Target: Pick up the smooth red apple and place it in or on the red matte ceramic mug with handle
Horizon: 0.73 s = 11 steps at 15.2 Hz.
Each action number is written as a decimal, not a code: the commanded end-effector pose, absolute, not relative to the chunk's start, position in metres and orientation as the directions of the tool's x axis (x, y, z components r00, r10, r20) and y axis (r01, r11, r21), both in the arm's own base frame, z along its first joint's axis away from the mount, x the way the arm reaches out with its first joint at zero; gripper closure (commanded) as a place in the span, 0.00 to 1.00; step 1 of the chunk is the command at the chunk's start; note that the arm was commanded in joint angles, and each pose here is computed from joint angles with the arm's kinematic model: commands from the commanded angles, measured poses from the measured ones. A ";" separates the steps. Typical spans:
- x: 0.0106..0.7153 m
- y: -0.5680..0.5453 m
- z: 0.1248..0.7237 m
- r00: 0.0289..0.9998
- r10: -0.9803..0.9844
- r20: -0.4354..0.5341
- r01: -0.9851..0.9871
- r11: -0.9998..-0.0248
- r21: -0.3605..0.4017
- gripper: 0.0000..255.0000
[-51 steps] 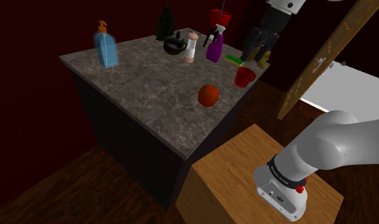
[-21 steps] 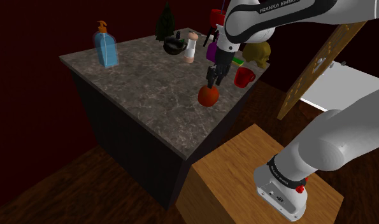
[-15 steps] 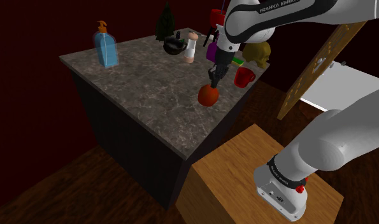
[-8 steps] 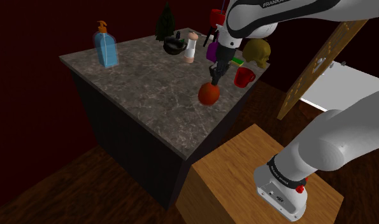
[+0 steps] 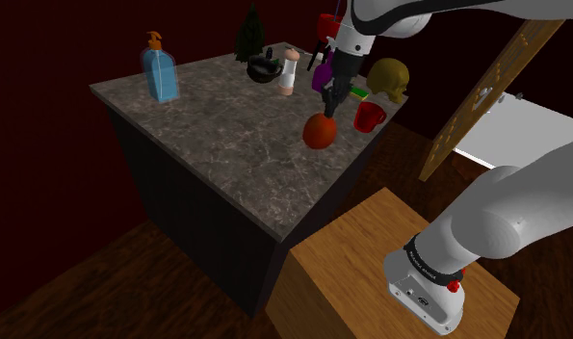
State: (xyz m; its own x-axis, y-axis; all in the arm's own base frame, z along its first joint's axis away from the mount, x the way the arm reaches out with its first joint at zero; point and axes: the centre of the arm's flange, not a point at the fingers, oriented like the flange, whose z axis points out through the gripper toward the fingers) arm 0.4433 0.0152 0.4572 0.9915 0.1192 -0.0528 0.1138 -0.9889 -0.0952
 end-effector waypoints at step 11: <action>0.443 0.015 0.521 0.991 0.119 -0.053 0.114 -0.989 -0.095 1.00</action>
State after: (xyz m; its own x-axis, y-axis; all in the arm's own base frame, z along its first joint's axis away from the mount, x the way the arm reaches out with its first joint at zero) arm 0.4439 0.0151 0.5154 0.9915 0.1190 -0.0530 0.1136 -0.9890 -0.0951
